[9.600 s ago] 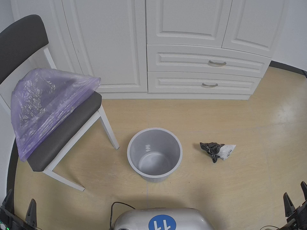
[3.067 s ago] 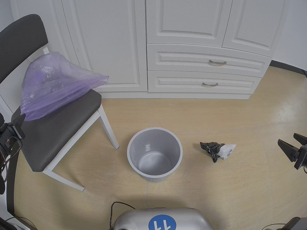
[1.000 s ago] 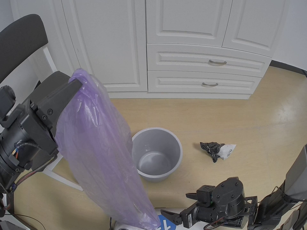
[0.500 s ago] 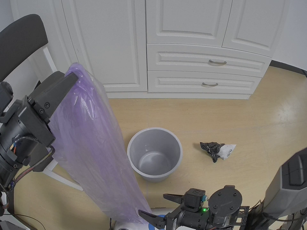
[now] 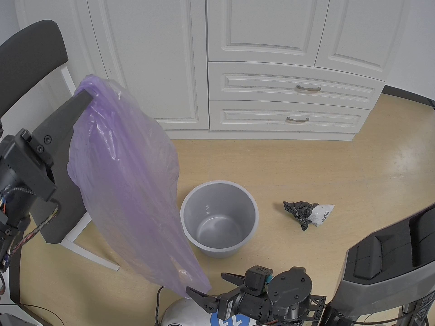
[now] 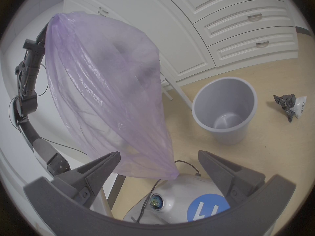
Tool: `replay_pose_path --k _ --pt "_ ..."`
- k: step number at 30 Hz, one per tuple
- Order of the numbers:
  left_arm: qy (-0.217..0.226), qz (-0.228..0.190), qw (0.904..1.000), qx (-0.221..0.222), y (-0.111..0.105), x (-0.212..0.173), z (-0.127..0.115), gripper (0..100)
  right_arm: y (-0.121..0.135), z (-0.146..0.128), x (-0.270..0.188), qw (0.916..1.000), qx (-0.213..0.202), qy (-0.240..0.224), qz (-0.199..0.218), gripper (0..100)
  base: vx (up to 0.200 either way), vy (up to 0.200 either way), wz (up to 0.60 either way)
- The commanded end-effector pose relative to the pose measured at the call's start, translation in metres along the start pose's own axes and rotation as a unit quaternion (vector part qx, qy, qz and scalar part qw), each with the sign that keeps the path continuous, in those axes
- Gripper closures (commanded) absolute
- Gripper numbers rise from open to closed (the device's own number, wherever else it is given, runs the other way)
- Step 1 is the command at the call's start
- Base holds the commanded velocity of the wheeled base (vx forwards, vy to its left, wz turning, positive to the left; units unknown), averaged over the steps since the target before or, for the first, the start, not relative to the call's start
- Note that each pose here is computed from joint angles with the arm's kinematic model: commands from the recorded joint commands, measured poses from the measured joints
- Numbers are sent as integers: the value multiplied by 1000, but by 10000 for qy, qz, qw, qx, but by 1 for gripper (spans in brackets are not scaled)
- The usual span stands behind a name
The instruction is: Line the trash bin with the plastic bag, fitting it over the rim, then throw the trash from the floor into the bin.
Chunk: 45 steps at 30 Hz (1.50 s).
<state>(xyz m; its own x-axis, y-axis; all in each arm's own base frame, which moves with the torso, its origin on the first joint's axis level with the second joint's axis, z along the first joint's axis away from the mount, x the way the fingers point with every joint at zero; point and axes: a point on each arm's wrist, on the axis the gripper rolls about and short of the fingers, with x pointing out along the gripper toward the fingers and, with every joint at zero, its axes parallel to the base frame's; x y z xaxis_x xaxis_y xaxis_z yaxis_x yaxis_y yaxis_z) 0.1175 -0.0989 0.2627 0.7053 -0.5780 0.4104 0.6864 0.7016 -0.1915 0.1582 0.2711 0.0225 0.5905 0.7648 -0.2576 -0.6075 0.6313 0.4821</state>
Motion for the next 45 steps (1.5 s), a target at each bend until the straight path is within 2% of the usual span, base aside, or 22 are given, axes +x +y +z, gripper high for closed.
replay_pose_path --k 1,4,5,6,8,11,16,29,36,42,45 --pt "-114 -29 9999 -1 -1 -4 6 100 1 4 11 9997 73 -251 19 0 0 0 0" --pt "-147 -20 9999 -2 -1 -4 7 100 0 9 21 9982 192 -544 -163 0 0 0 0" --pt "-163 -15 9999 -2 -1 -4 8 100 1 15 28 9959 348 -795 -240 0 0 0 0" --pt "-163 -15 9999 -2 -1 -4 8 100 1 15 28 9959 348 -795 -240 0 0 0 0" --pt "-196 -46 9998 -2 -2 -6 10 100 4 21 34 9926 602 -1021 -256 0 0 0 0" --pt "-216 -26 9998 -3 -2 -6 11 100 4 23 42 9900 673 -1196 -325 0 0 0 0" --pt "-249 -18 9997 -4 -2 -6 12 100 -4 35 60 9775 713 -1818 -795 0 0 0 0" --pt "-487 -4 9988 31 -3 -11 25 100 -26 31 65 9767 704 -1738 -1048 0 0 0 0" --pt "-593 198 9979 170 4 -13 30 100 -29 29 60 9806 694 -1558 -967 0 0 0 0" --pt "-618 206 9977 182 4 -13 31 100 -30 25 59 9838 690 -1400 -881 0 0 0 0" --pt "-625 204 9977 182 4 -13 31 100 -31 24 60 9832 881 -1375 -818 0 0 0 0"
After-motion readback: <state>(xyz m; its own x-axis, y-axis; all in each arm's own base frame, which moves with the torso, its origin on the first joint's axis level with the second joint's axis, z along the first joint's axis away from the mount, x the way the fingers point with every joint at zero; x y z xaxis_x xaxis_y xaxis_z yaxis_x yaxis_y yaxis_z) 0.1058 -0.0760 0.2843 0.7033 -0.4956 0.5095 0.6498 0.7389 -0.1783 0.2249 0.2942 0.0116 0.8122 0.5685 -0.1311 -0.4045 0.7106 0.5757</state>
